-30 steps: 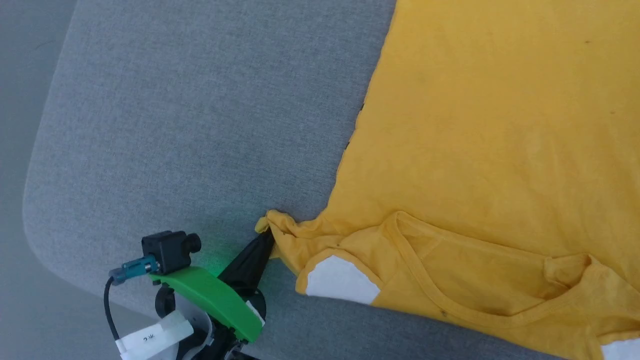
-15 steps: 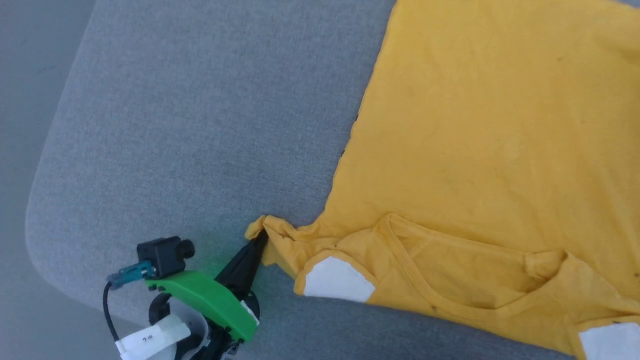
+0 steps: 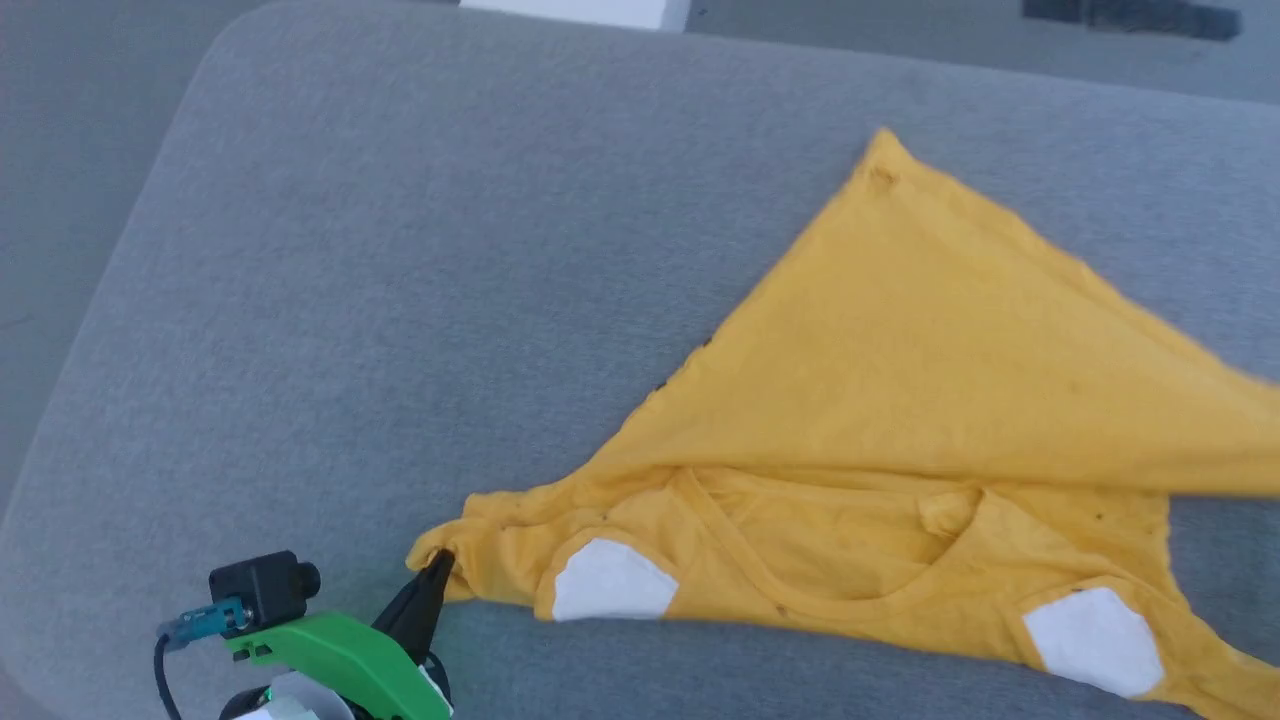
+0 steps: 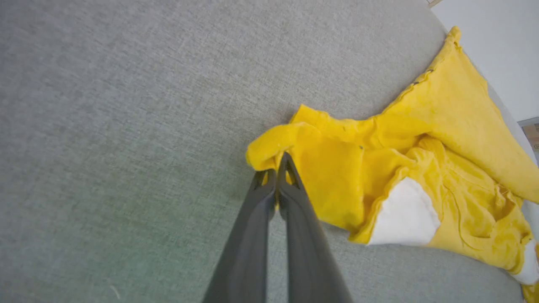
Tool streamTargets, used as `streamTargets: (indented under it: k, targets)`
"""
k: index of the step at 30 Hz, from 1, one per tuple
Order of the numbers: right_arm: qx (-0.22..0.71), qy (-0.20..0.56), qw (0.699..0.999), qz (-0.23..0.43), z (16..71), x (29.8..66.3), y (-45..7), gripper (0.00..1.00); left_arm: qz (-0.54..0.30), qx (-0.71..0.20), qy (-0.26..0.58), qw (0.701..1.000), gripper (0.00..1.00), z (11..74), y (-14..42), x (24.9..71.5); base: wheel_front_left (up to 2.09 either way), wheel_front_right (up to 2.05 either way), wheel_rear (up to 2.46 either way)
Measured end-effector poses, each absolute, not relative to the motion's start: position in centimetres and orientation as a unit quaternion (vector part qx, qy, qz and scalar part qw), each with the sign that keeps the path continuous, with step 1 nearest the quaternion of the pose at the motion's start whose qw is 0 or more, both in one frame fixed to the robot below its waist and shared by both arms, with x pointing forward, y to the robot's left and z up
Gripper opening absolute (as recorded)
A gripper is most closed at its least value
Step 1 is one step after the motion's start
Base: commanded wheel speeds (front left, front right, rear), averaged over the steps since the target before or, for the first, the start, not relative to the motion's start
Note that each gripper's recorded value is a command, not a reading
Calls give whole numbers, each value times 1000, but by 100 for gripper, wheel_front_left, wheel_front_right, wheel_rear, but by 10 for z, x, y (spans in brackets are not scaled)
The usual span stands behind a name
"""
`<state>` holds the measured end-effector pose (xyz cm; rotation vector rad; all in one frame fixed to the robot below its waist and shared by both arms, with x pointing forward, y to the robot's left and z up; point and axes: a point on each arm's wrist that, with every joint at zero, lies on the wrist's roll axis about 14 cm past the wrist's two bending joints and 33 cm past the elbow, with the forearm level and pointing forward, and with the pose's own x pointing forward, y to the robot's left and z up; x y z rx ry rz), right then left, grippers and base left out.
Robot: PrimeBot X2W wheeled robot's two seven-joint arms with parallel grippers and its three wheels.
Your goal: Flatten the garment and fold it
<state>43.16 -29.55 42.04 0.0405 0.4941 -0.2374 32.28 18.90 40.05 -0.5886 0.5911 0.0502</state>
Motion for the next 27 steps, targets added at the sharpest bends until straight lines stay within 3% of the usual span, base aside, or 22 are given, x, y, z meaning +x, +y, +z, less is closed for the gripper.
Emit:
streamTargets:
  k: [10,18,19,20,21,25,27]
  targets:
    - [88,405,890,-188,381,311,-323,0,-26,-280,273,920,0,417,166,332,0,0,0]
    - [121,465,857,-186,363,288,-318,0,-39,-278,273,920,0,420,160,332,0,0,0]
    - [122,464,858,-184,363,289,-317,34,-38,-278,274,920,0,420,160,331,0,0,0]
    - [121,461,860,-182,365,292,-316,84,-38,-278,274,920,0,420,161,331,0,0,0]
    - [119,456,864,-180,366,295,-315,100,-37,-278,274,920,0,420,161,330,0,0,0]
    - [89,386,903,-166,389,327,-309,100,-36,-279,281,917,0,417,161,328,0,0,0]
    - [71,309,936,-151,418,361,-304,100,-36,-279,283,917,0,416,160,327,0,0,0]
